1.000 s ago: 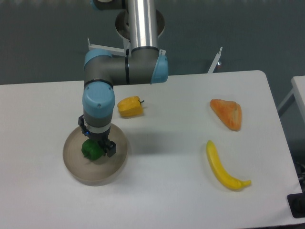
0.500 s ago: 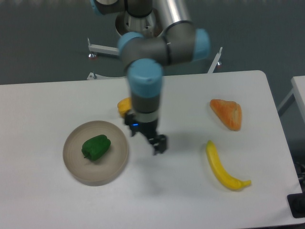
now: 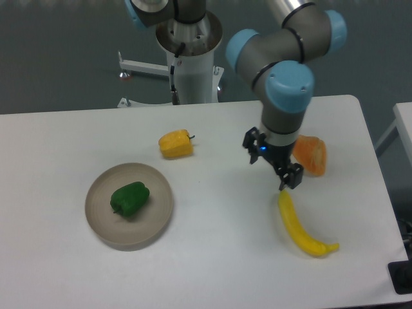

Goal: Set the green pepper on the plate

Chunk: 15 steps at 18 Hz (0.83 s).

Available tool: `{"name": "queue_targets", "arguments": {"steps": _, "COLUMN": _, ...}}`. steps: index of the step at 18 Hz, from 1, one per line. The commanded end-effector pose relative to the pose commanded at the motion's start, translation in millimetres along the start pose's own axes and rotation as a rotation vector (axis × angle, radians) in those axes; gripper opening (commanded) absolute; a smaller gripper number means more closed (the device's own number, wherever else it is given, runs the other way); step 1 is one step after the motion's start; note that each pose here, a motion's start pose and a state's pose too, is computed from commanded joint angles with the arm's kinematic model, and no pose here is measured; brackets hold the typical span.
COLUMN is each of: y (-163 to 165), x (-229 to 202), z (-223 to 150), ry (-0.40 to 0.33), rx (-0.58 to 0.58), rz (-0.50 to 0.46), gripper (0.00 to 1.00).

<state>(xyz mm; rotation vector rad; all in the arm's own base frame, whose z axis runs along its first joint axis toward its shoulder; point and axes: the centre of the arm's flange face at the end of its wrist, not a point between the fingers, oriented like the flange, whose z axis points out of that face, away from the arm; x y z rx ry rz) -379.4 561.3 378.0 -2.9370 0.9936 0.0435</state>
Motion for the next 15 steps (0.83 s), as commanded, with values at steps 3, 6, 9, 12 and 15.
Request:
{"name": "queue_targets", "arguments": {"steps": 3, "y": -0.5, "x": 3.0, "z": 5.6, "ry": 0.033, "rx": -0.004, "rz": 0.001, "gripper": 1.00}}
{"name": "queue_targets", "arguments": {"steps": 6, "y": -1.4, "x": 3.5, "z": 9.2, "ry": 0.058, "rx": -0.007, "rz": 0.002, "gripper": 1.00}}
{"name": "queue_targets", "arguments": {"steps": 9, "y": -1.4, "x": 3.7, "z": 9.3, "ry": 0.059, "rx": -0.007, "rz": 0.000, "gripper": 1.00}}
{"name": "queue_targets", "arguments": {"steps": 12, "y": -0.4, "x": 3.4, "z": 9.3, "ry": 0.059, "rx": -0.007, "rz": -0.001, "gripper": 1.00}}
{"name": "queue_targets", "arguments": {"steps": 15, "y": -0.3, "x": 3.6, "z": 6.6, "ry": 0.055, "rx": -0.008, "rz": -0.001, "gripper": 1.00}}
